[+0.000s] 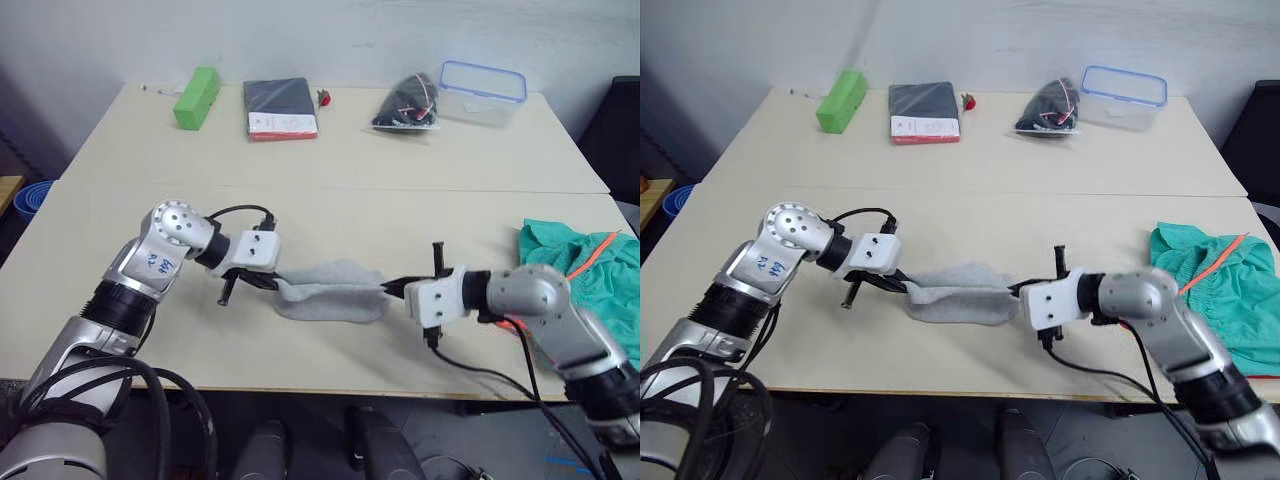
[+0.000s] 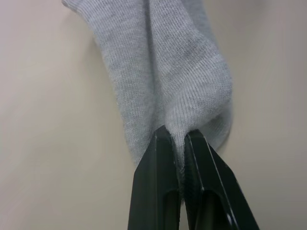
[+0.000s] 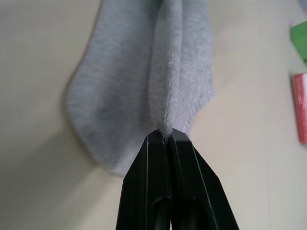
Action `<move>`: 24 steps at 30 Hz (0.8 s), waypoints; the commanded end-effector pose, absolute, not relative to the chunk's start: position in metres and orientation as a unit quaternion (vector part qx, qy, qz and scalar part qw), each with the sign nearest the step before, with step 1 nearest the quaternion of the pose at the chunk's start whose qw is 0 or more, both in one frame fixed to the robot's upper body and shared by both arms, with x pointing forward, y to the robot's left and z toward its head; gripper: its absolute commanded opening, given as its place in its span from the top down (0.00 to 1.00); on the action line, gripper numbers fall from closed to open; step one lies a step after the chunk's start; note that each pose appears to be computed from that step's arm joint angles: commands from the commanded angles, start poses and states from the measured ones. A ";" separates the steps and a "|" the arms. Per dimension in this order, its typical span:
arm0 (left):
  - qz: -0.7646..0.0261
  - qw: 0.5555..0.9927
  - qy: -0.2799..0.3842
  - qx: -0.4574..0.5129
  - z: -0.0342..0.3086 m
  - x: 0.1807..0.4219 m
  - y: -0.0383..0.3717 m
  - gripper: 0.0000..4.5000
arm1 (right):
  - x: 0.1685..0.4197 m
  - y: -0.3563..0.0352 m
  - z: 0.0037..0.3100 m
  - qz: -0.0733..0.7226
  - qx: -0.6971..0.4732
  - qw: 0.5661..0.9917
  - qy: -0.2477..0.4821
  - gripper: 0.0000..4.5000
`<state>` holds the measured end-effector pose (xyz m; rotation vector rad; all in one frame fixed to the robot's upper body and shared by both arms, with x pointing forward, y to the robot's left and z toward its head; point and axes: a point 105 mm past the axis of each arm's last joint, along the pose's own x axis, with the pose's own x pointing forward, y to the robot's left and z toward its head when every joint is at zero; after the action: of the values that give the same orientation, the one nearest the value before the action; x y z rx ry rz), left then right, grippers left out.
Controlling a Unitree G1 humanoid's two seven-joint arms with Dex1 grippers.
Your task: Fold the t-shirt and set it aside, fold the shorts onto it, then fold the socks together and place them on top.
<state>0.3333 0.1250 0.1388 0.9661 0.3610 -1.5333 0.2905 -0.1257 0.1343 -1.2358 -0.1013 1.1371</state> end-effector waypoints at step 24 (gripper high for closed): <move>-0.702 0.648 0.134 0.263 0.196 0.298 0.124 0.40 | 0.261 -0.114 0.173 0.548 -0.335 0.766 -0.002 1.00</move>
<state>0.2996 0.1283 0.1894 0.6036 0.3395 -1.5933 0.2676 -0.1180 0.1675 -0.7484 0.0059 1.1585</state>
